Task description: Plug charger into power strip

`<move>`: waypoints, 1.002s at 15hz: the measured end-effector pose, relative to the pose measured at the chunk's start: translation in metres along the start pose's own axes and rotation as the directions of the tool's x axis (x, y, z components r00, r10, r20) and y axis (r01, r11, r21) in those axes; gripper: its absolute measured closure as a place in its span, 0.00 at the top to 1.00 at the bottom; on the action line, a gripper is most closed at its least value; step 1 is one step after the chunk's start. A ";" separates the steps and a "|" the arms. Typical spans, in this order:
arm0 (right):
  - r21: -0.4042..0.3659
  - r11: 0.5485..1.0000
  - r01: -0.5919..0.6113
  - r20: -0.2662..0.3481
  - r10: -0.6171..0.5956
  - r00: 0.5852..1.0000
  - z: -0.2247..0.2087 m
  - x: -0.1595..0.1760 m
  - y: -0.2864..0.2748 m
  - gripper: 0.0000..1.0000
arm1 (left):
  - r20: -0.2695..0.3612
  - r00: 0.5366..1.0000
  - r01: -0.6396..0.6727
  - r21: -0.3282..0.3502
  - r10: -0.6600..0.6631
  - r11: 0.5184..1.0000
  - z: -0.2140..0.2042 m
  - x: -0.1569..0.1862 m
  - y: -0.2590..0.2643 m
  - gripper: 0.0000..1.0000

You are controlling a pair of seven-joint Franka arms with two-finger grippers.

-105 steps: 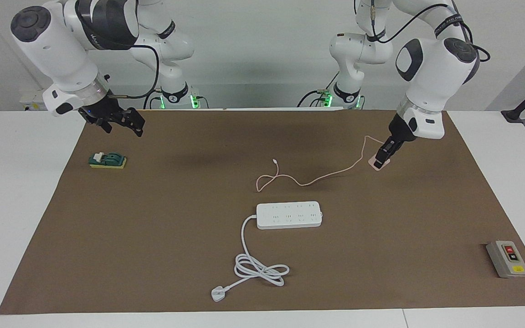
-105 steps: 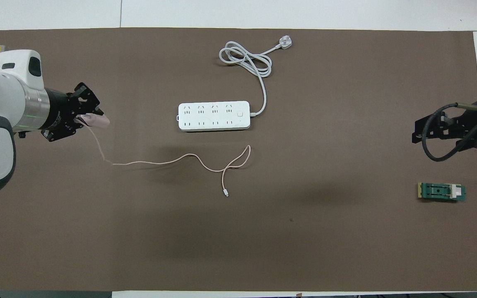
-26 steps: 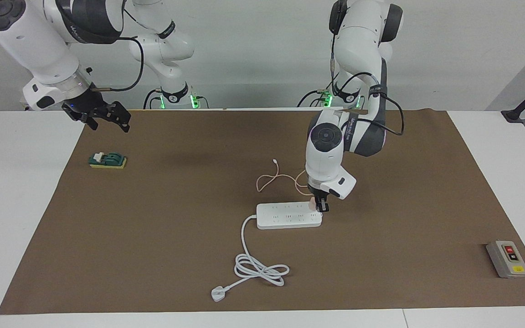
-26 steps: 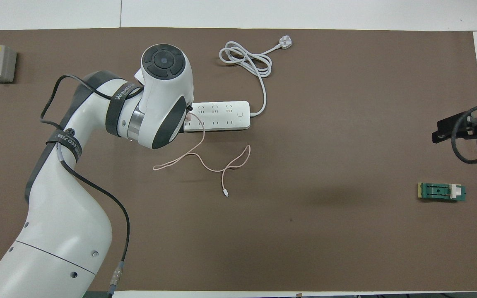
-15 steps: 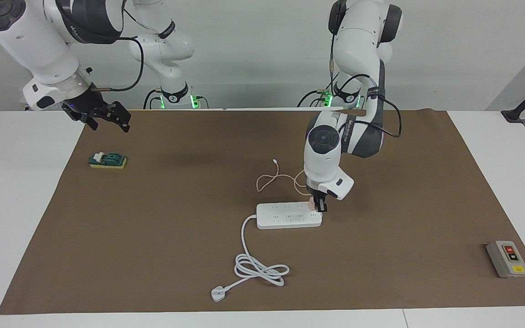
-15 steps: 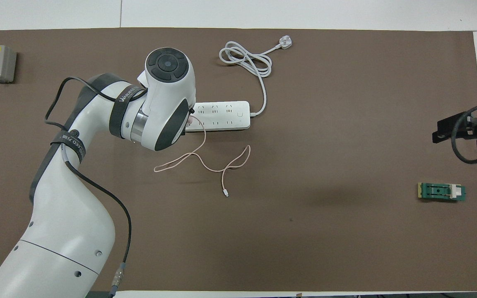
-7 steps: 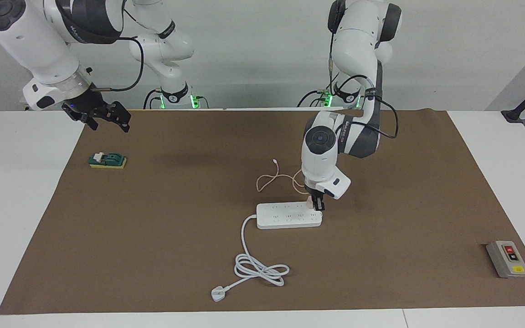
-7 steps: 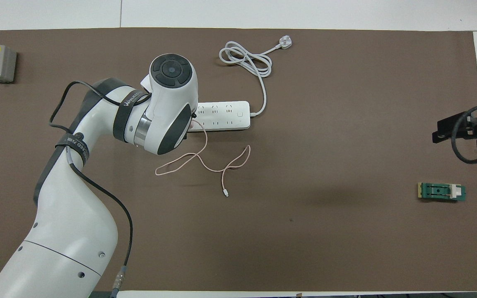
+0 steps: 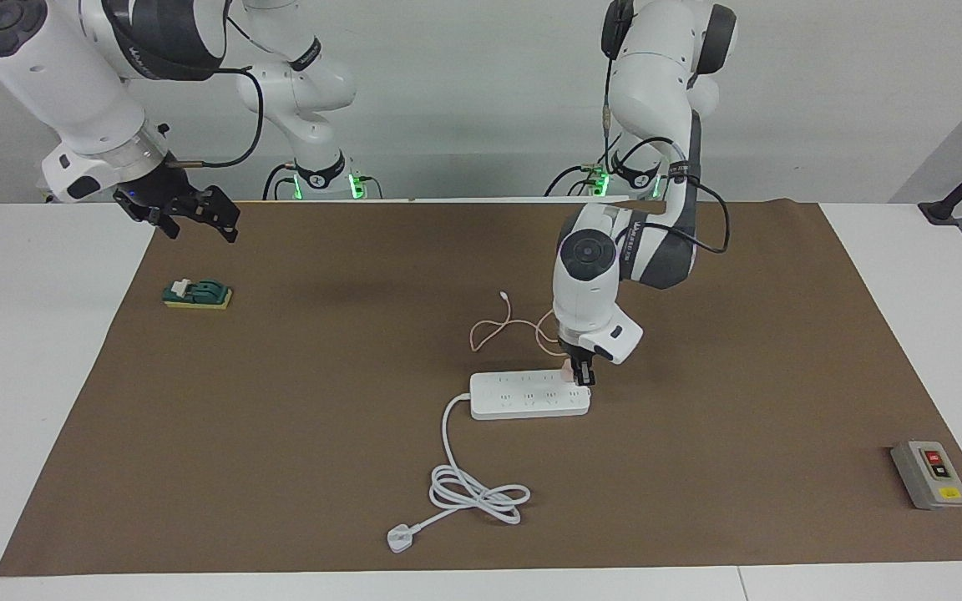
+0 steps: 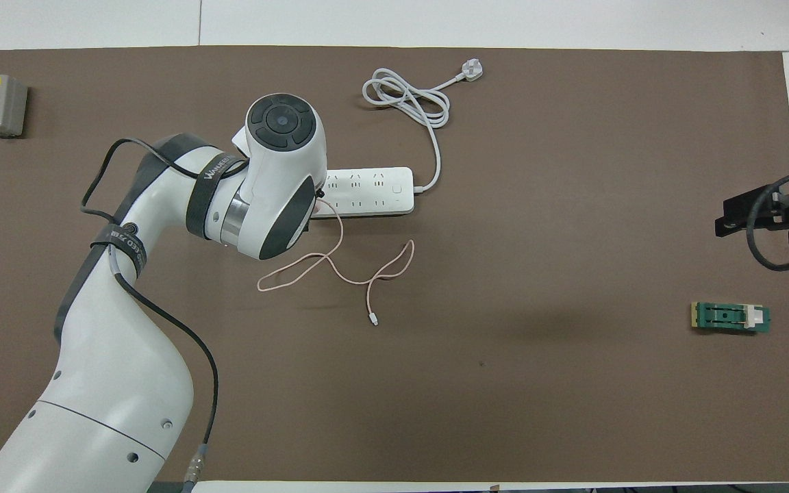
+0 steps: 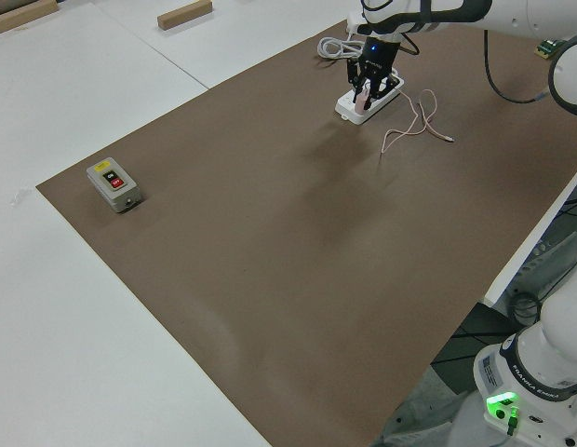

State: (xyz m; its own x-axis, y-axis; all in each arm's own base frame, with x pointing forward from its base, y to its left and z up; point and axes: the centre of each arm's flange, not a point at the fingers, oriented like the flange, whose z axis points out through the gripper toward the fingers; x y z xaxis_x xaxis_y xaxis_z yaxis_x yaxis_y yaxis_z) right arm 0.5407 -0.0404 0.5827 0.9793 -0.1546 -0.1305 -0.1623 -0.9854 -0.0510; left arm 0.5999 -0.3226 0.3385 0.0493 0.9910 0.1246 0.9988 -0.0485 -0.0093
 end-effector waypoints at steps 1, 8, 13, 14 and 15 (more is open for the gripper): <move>0.000 1.000 0.000 0.000 0.000 1.000 0.000 0.000 0.000 1.00 | -0.001 1.000 -0.003 -0.004 0.003 1.000 0.000 0.000 -0.001 0.31; 0.000 1.000 0.000 0.000 0.000 1.000 0.000 0.000 0.000 1.00 | -0.042 0.999 -0.008 -0.037 0.007 0.999 0.005 -0.009 -0.008 0.31; 0.000 1.000 0.000 0.000 0.000 1.000 0.000 0.000 0.000 1.00 | -0.050 0.999 -0.007 -0.042 0.005 0.999 0.005 -0.010 -0.008 0.31; 0.000 1.000 0.000 0.000 0.000 1.000 0.000 0.000 0.000 1.00 | -0.050 0.999 -0.007 -0.042 0.005 0.999 0.005 -0.010 -0.008 0.31; 0.000 1.000 0.000 0.000 0.000 1.000 0.000 0.000 0.000 1.00 | -0.049 0.999 -0.008 -0.042 0.006 0.999 0.005 -0.010 -0.008 0.31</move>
State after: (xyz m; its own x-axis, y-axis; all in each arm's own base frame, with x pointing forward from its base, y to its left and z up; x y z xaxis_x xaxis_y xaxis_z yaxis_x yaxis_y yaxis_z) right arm 0.5407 -0.0404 0.5827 0.9793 -0.1546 -0.1304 -0.1623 -0.9854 -0.0510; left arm 0.5910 -0.3320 0.3328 0.0552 0.9833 0.1735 0.9976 -0.0615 0.0312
